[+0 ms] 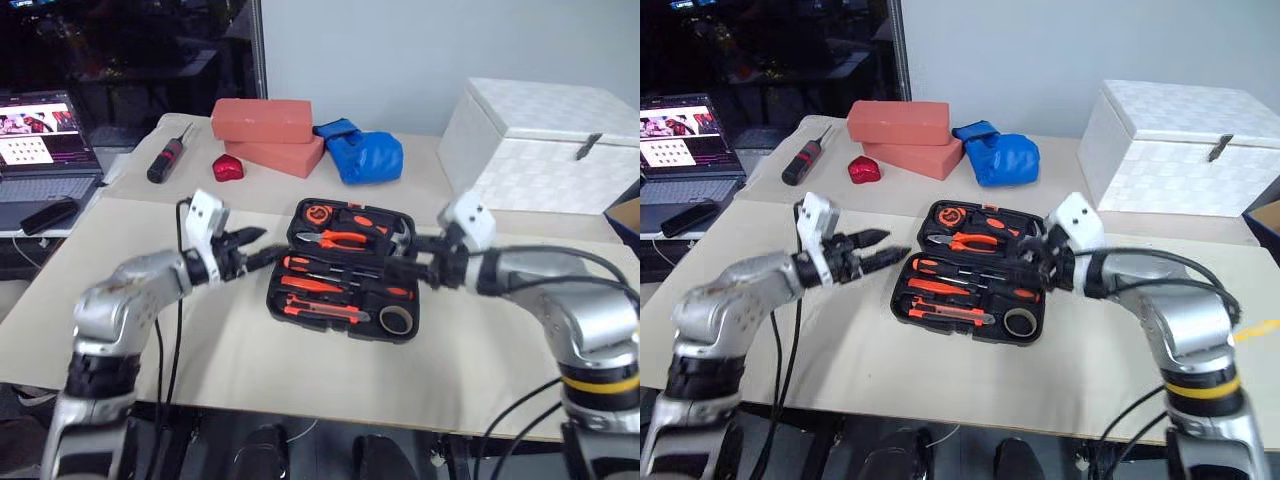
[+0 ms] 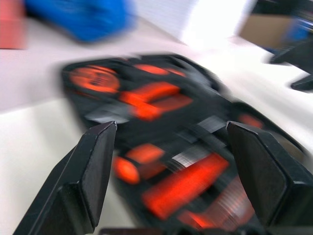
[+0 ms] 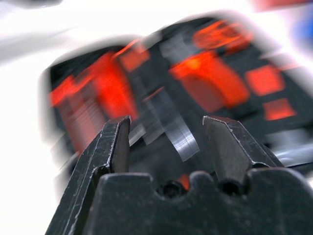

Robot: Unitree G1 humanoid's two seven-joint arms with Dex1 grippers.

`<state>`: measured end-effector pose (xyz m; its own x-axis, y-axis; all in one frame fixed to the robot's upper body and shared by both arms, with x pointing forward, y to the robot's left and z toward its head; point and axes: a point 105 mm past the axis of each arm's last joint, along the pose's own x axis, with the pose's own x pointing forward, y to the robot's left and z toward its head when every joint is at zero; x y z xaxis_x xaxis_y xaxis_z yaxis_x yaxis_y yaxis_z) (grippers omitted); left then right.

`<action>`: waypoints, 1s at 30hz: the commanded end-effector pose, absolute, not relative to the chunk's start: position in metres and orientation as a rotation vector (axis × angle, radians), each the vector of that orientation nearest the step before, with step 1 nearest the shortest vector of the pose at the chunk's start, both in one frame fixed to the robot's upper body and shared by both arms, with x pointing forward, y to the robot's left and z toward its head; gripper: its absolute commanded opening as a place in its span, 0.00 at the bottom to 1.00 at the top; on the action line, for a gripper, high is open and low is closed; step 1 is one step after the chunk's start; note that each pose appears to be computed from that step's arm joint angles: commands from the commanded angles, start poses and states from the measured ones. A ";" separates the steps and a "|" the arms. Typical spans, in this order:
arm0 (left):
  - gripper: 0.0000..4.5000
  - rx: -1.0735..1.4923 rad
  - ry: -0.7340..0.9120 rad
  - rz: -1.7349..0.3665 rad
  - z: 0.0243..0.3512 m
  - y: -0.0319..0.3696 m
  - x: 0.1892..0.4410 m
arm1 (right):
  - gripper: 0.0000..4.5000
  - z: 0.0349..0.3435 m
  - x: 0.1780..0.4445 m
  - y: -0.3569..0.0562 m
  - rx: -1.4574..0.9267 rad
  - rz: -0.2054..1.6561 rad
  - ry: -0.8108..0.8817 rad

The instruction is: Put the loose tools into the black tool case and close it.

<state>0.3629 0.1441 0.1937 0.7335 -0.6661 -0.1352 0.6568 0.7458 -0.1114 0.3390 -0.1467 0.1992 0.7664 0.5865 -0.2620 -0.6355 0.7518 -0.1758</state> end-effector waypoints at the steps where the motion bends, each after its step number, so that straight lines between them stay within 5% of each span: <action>1: 0.85 -0.118 0.237 -0.567 0.198 0.150 0.399 | 0.62 0.200 0.370 -0.170 -0.194 0.421 0.234; 8: 0.85 -0.117 0.320 -0.585 0.190 0.125 0.442 | 0.62 0.189 0.418 -0.183 -0.106 0.228 0.350; 14: 0.85 -0.066 0.369 -0.565 0.167 0.109 0.460 | 0.62 0.175 0.426 -0.184 -0.063 0.230 0.426; 17: 0.61 -0.108 0.386 -0.549 0.160 0.109 0.462 | 0.51 0.159 0.426 -0.181 -0.037 0.236 0.483; 24: 0.03 -0.158 0.371 -0.606 0.163 0.105 0.461 | 0.01 0.152 0.426 -0.181 -0.006 0.257 0.493; 30: 0.01 -0.214 0.310 -0.747 0.179 0.090 0.454 | 0.00 0.180 0.435 -0.165 -0.002 0.355 0.323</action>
<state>0.4559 0.1166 0.1470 0.7478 -0.5825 -0.3186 0.5019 0.8101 -0.3031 0.4271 -0.1777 0.1473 0.8464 0.2791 -0.4535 -0.2795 0.9578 0.0679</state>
